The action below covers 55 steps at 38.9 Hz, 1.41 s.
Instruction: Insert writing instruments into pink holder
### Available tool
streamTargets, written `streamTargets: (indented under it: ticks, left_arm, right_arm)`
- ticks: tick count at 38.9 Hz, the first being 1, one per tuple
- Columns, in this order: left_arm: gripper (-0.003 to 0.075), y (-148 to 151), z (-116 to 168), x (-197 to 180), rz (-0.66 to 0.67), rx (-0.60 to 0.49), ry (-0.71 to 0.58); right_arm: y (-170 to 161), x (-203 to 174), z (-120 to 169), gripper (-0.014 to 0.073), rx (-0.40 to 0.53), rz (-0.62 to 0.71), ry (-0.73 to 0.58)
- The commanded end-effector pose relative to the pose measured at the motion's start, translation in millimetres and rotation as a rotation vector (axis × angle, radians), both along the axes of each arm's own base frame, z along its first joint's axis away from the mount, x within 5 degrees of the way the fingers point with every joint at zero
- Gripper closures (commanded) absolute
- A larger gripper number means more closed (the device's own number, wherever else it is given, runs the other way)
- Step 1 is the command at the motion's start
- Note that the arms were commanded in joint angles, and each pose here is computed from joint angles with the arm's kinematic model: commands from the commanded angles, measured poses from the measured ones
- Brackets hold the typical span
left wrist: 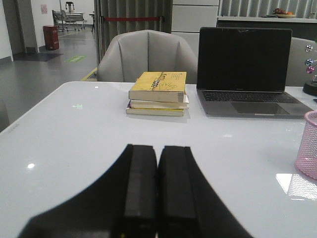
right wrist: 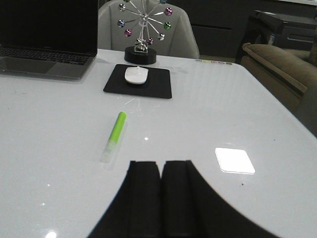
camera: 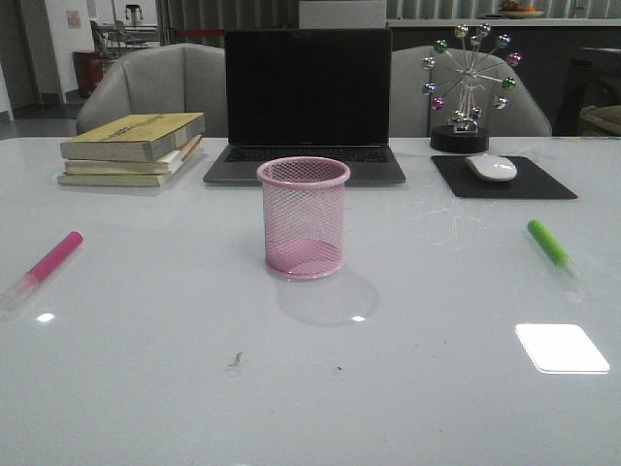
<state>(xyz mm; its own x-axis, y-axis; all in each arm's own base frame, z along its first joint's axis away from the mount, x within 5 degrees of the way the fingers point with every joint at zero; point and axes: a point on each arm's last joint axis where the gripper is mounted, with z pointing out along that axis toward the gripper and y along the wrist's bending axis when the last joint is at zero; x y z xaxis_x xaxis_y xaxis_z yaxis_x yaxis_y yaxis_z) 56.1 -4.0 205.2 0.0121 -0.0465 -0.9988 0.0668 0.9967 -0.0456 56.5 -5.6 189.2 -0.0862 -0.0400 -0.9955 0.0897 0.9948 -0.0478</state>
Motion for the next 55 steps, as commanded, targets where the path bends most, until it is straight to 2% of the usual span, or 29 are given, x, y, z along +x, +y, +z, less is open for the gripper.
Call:
streamTargets:
  ticks: [1,10,14,17,33,39,46,55]
  left_arm:
    - [0.0621,0.9,8.2,-2.4,0.005,-0.018,-0.108]
    - [0.0621,0.9,8.2,-2.4,0.005,-0.018,-0.108]
    - [0.0621,0.9,8.2,-2.4,0.005,-0.018,-0.108]
    - [0.0621,0.9,8.2,-2.4,0.005,-0.018,-0.108]
    - [0.0621,1.3,11.3,-2.8,0.009,-0.037,-0.142]
    - [0.0621,2.3,20.1,-4.5,0.017,-0.043,-0.217]
    - [0.0621,2.6,42.5,-9.8,0.017,-0.042,-0.284]
    - [0.0621,2.6,81.4,-22.9,0.018,0.009,-0.385]
  right_arm:
    - [0.4,-0.7,8.6,0.0564,-0.019,0.005,-0.094]
    - [0.4,-0.7,8.7,0.0564,-0.021,0.005,-0.094]
    - [0.3,-0.8,10.8,0.0564,-0.082,0.005,-0.111]
    - [1.0,-1.0,16.1,0.0564,-0.116,0.01,-0.167]
    - [5.2,-6.5,40.4,0.0564,-0.141,0.037,-0.443]
    - [5.9,-8.2,44.7,0.0564,-0.145,0.042,-0.491]
    - [6.5,-10.6,51.6,0.0564,-0.047,0.063,-0.546]
    - [6.3,-21.4,89.8,0.0563,-0.036,0.055,-0.601]
